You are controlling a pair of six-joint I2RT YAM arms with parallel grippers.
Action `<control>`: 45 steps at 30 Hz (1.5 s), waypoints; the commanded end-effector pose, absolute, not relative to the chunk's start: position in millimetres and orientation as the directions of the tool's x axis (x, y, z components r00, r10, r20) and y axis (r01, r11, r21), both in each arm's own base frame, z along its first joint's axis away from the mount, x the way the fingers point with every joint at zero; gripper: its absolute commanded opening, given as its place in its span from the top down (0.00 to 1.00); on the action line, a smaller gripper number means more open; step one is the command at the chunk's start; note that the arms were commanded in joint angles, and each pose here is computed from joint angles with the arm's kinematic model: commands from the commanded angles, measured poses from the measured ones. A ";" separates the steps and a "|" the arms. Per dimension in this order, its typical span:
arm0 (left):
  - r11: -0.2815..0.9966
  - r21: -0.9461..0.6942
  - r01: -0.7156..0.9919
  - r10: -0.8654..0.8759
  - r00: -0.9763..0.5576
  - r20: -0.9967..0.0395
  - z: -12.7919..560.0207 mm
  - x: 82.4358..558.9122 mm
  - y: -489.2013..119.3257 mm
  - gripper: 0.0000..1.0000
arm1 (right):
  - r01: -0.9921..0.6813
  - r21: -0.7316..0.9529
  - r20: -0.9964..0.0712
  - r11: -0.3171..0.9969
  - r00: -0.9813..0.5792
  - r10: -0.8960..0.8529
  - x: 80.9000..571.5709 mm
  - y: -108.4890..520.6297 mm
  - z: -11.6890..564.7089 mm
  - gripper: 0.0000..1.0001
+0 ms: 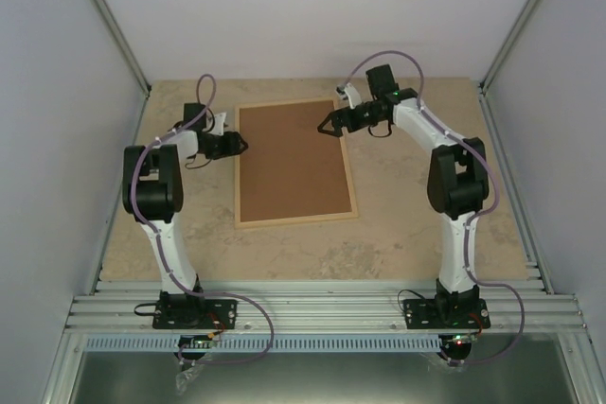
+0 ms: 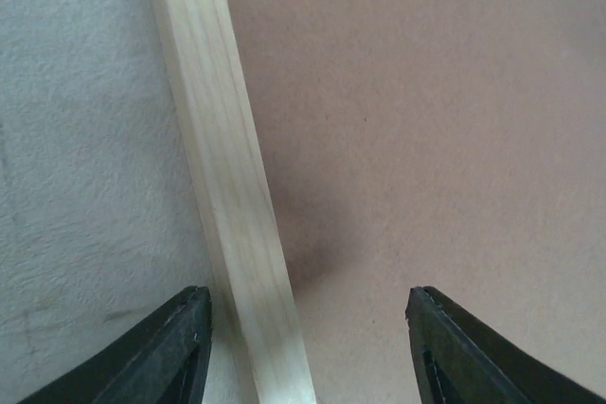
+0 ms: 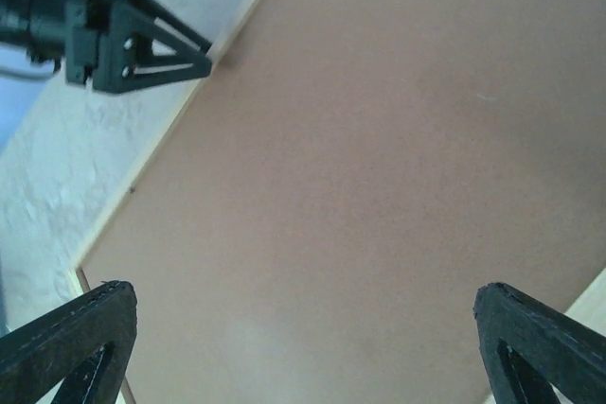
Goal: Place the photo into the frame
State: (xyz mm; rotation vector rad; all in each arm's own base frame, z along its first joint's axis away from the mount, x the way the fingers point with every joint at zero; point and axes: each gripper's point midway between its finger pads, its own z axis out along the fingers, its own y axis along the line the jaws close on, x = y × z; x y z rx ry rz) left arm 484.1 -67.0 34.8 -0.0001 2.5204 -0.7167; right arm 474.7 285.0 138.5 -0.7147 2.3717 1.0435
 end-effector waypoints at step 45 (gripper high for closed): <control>0.952 -0.213 0.219 0.045 -0.790 -0.612 159.3 423.3 -114.9 0.01 | -0.984 0.013 -0.770 0.177 -0.122 -0.626 354.2 288.5 138.2 0.20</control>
